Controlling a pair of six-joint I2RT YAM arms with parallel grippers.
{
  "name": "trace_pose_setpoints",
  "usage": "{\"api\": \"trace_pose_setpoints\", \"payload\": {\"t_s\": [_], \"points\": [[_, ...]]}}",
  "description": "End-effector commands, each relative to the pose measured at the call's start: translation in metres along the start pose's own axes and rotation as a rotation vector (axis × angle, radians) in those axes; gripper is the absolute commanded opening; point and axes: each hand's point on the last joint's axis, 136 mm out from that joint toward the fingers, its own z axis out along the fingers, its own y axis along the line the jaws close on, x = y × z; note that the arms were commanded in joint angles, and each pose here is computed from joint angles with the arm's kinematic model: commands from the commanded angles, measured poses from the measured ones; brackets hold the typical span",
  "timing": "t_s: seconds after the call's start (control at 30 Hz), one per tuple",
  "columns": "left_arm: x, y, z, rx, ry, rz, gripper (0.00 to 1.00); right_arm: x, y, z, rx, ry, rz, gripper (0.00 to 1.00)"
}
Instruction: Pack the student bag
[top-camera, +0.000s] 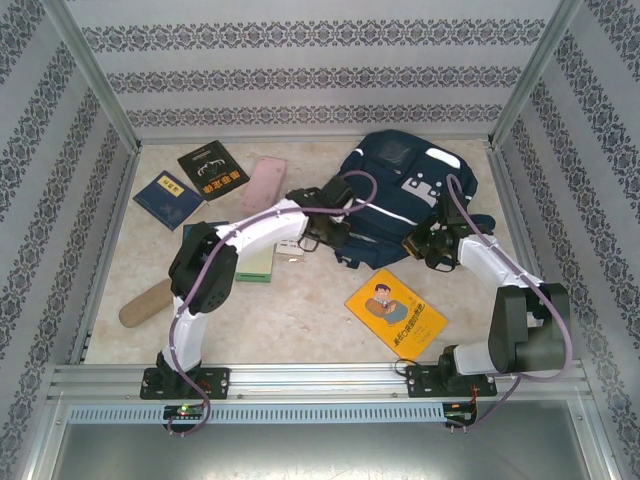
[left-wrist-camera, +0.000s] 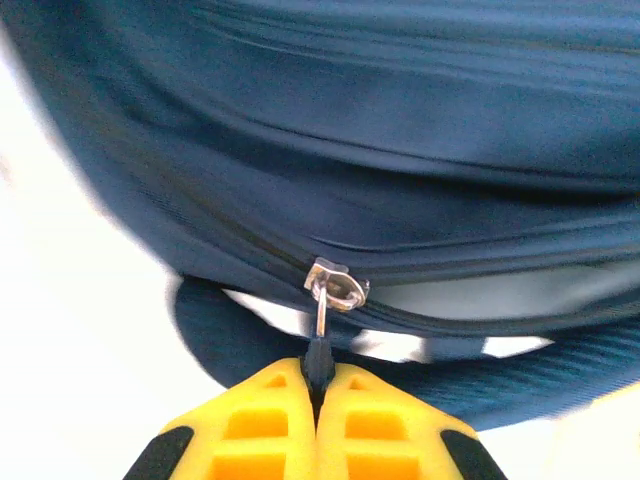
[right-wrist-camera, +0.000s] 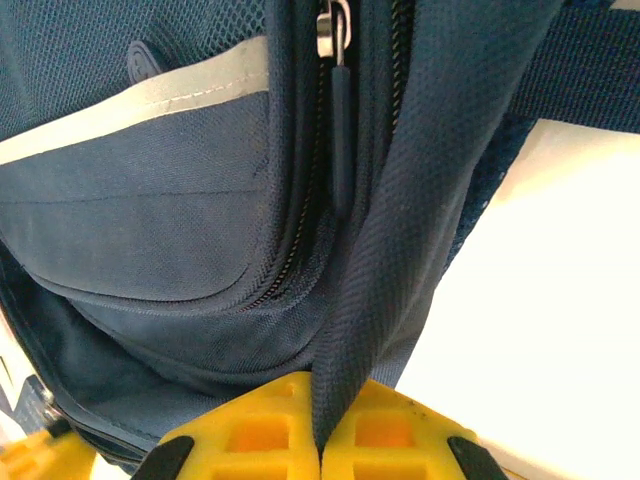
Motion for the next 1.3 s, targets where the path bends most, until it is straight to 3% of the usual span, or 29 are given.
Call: {"api": "trace_pose_setpoints", "payload": {"t_s": [0.0,0.1,0.2,0.47,0.63,0.7,0.77,0.83,0.93,1.27], "points": [[0.001,0.077,-0.002,-0.205,0.079,-0.048,0.0,-0.024,-0.013,-0.017,0.069,-0.109,-0.042,0.0],[-0.014,0.098,-0.002,-0.201,0.061,-0.1,0.0,-0.034,-0.013,-0.022,0.078,-0.134,-0.053,0.0],[-0.024,0.093,-0.006,-0.143,0.03,-0.102,0.0,-0.046,-0.01,-0.024,0.084,-0.152,-0.063,0.0],[-0.01,0.054,-0.025,-0.035,-0.007,-0.049,0.0,-0.103,0.001,-0.018,0.139,-0.206,-0.085,0.0],[-0.002,0.001,-0.033,0.112,-0.043,-0.047,0.0,-0.14,0.014,-0.012,0.136,-0.222,-0.065,0.0],[-0.003,-0.025,-0.034,0.15,-0.051,-0.024,0.0,-0.151,0.017,-0.01,0.146,-0.221,-0.067,0.1],[-0.005,-0.052,-0.035,0.214,-0.048,-0.02,0.0,-0.154,0.021,-0.008,0.142,-0.2,-0.064,0.27],[-0.007,-0.08,-0.033,0.279,-0.045,-0.016,0.0,-0.149,0.026,-0.011,0.113,-0.187,-0.058,0.46],[-0.009,-0.107,-0.03,0.32,-0.041,0.017,0.0,-0.133,0.031,-0.022,0.091,-0.181,-0.052,0.57],[0.001,-0.142,-0.008,0.378,0.007,0.058,0.0,-0.032,0.027,-0.033,0.079,-0.074,-0.09,0.55]]}}
